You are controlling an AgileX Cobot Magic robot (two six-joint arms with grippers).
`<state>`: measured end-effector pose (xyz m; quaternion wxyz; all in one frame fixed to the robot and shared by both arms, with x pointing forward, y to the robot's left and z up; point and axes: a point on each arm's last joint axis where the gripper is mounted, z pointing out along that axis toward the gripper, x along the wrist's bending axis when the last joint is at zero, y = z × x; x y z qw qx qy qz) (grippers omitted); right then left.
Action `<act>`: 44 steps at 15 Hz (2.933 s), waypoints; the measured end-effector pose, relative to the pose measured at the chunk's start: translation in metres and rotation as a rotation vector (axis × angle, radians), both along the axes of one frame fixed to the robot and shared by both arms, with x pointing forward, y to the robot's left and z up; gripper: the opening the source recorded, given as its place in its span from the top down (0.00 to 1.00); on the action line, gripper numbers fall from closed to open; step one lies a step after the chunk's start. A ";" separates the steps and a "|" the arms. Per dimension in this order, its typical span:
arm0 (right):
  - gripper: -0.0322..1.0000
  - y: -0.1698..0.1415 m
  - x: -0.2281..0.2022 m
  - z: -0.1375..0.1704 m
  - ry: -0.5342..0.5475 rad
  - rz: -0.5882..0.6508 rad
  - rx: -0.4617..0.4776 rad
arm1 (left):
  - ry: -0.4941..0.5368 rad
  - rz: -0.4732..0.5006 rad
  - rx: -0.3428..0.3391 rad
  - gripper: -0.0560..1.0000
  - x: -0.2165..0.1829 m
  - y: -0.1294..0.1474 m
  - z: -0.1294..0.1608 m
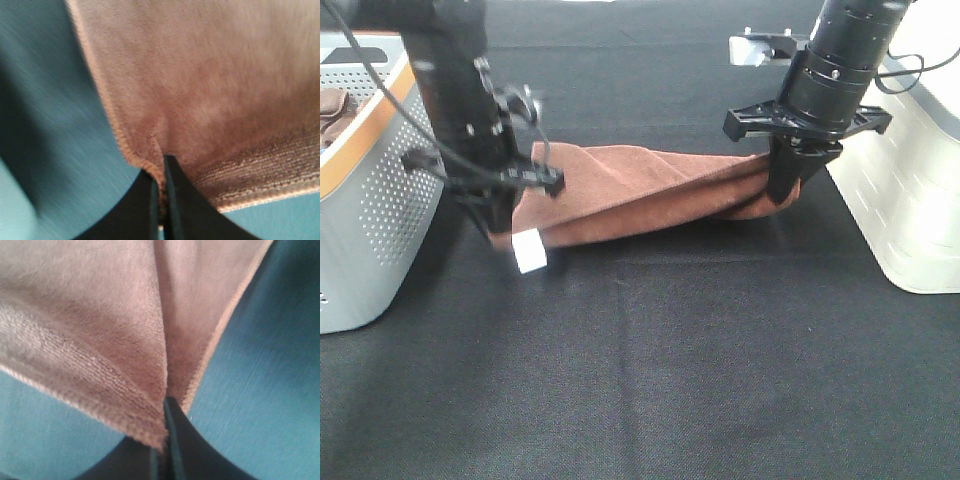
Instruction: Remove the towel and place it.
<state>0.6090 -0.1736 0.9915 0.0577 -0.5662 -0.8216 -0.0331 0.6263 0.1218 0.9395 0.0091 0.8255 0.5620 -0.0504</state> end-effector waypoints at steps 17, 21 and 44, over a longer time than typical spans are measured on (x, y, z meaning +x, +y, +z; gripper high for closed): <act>0.26 -0.008 -0.037 -0.050 0.211 -0.017 -0.032 | 0.139 -0.020 0.055 0.32 -0.035 -0.007 -0.030; 0.25 -0.009 -0.040 -0.049 0.249 -0.032 -0.044 | 0.143 -0.015 0.045 0.27 -0.036 -0.007 -0.029; 0.25 -0.051 -0.198 0.155 -0.373 -0.022 0.231 | -0.518 -0.024 -0.245 0.26 -0.234 0.094 0.208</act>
